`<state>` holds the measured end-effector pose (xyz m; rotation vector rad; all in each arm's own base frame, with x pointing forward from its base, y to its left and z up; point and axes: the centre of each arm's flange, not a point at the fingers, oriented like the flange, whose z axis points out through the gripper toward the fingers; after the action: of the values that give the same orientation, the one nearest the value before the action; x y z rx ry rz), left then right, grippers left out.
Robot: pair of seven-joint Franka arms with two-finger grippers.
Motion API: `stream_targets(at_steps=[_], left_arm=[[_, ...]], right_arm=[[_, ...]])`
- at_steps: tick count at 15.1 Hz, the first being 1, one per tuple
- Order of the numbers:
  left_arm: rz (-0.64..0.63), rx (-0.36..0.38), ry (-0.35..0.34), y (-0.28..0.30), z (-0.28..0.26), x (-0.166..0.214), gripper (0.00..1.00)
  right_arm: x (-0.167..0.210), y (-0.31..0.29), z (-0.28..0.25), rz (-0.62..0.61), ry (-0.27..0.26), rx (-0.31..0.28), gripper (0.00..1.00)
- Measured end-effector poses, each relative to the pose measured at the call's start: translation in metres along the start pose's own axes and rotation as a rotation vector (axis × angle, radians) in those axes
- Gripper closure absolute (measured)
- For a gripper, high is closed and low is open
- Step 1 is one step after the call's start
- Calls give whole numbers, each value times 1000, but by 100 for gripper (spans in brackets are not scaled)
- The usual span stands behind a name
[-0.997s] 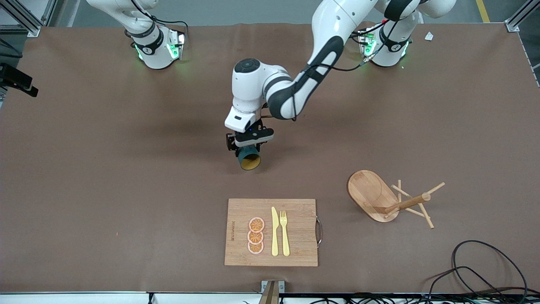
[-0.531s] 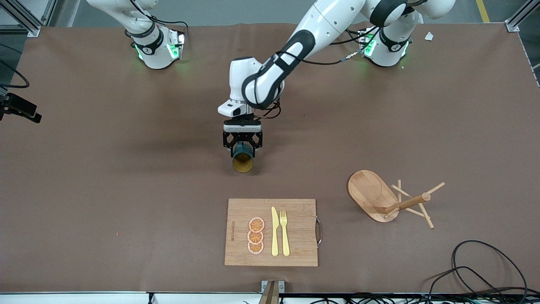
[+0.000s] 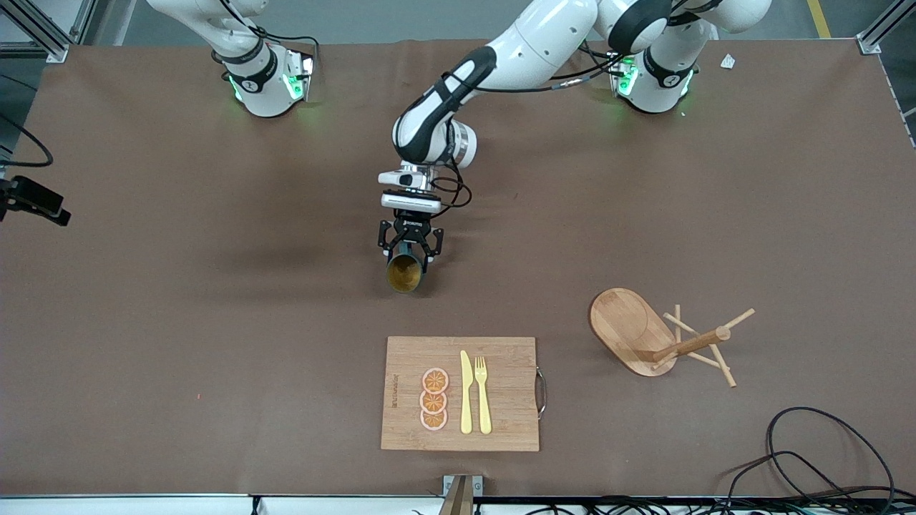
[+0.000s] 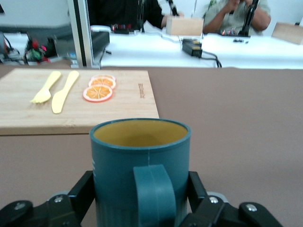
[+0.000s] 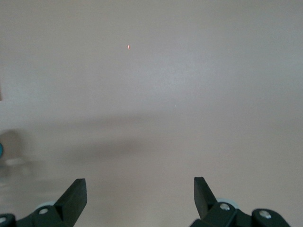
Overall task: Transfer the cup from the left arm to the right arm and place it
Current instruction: 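Lower the teal mug onto the table and open the left gripper, then raise the left gripper away while the right gripper reaches the mug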
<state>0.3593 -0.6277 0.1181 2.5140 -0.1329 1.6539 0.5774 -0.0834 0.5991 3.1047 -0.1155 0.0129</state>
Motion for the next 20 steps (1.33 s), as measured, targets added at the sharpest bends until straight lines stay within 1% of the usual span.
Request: stream_targets(at_steps=[1, 2, 3, 5, 6, 7, 8, 10, 12, 15, 17, 20], left_arm=[[10, 9, 25, 3, -6, -9, 17], [14, 9, 28, 4, -13, -22, 12], [21, 4, 13, 3, -22, -40, 2], [39, 21, -1, -7, -38, -77, 0], [23, 43, 20, -7, -46, -82, 0], [-4, 72, 18, -4, -56, -85, 0], [-40, 117, 2, 1, -69, -87, 0], [-119, 204, -66, 17, -102, -86, 0], [-183, 278, -138, 31, -132, -71, 0], [-249, 373, -240, 46, -164, -24, 0], [-291, 424, -322, 52, -180, 16, 0], [-300, 507, -452, 50, -205, 92, 0]], right_arm=[[4, 1, 9, 2, -12, -1, 0], [8, 2, 16, 4, -20, -1, 0], [10, 3, 20, 6, -25, -1, 0], [10, 4, 21, 7, -26, -2, 0], [10, 4, 20, 7, -24, -2, 0], [10, 5, 19, 8, -23, -2, 0], [10, 5, 19, 8, -23, -2, 0], [10, 5, 19, 8, -22, -2, 0], [10, 5, 20, 8, -24, -2, 0], [15, 5, 33, 9, -46, -2, 0], [18, 5, 42, 8, -60, -2, 0], [20, 1, 47, 2, -69, -1, 0]])
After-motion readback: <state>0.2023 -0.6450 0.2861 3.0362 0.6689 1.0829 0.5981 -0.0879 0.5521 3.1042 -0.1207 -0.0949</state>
